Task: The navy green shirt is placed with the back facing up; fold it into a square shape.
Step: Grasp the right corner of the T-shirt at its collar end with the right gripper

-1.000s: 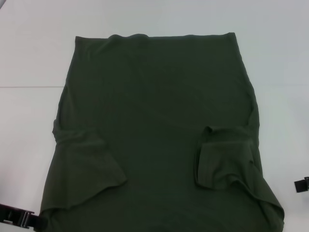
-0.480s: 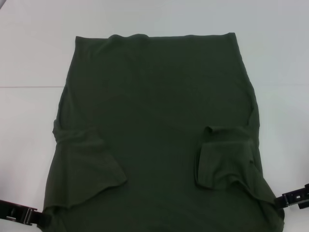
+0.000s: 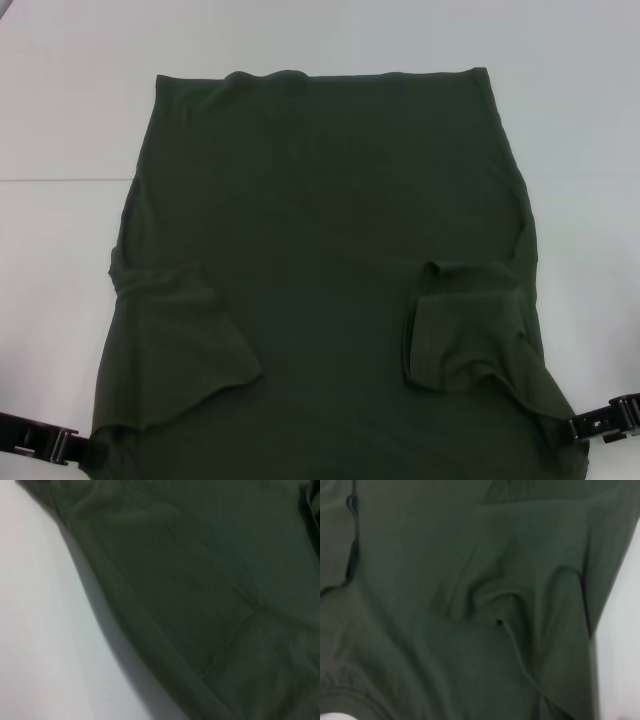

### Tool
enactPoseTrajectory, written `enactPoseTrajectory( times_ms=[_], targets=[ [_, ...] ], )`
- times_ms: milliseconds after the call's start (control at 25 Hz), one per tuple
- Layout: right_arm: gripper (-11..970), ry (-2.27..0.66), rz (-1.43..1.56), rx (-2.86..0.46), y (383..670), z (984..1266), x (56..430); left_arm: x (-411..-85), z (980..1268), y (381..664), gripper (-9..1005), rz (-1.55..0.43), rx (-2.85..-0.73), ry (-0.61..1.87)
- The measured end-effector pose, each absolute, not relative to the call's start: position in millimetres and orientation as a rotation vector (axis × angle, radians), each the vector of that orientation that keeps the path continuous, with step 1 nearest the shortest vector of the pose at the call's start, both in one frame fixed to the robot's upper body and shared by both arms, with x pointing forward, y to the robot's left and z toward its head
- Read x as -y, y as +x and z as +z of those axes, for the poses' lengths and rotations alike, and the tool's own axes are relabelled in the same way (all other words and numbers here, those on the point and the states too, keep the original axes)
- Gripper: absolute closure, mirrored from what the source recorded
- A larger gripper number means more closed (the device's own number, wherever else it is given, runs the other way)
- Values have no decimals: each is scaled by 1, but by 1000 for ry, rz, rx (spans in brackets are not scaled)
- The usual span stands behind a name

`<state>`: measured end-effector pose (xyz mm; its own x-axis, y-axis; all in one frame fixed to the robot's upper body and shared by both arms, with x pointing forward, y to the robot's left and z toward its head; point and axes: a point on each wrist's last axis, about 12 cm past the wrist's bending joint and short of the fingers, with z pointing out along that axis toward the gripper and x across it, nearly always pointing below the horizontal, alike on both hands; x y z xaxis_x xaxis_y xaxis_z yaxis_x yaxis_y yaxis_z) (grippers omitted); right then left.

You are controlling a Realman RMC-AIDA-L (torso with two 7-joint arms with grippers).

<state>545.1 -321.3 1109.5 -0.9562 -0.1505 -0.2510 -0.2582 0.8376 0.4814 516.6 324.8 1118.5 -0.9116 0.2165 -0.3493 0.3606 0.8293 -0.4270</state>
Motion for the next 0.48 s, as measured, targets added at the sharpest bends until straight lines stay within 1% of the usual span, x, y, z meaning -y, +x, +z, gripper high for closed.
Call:
enactPoseTrajectory(
  times_ms=[280, 480],
  targets=[
    [17, -327, 778, -2824, 546, 1100, 317, -325, 1119, 517, 947, -719, -2723, 441],
    [18, -346, 789, -2818, 548, 1099, 311, -325, 1119, 517, 947, -721, -2724, 441]
  ],
)
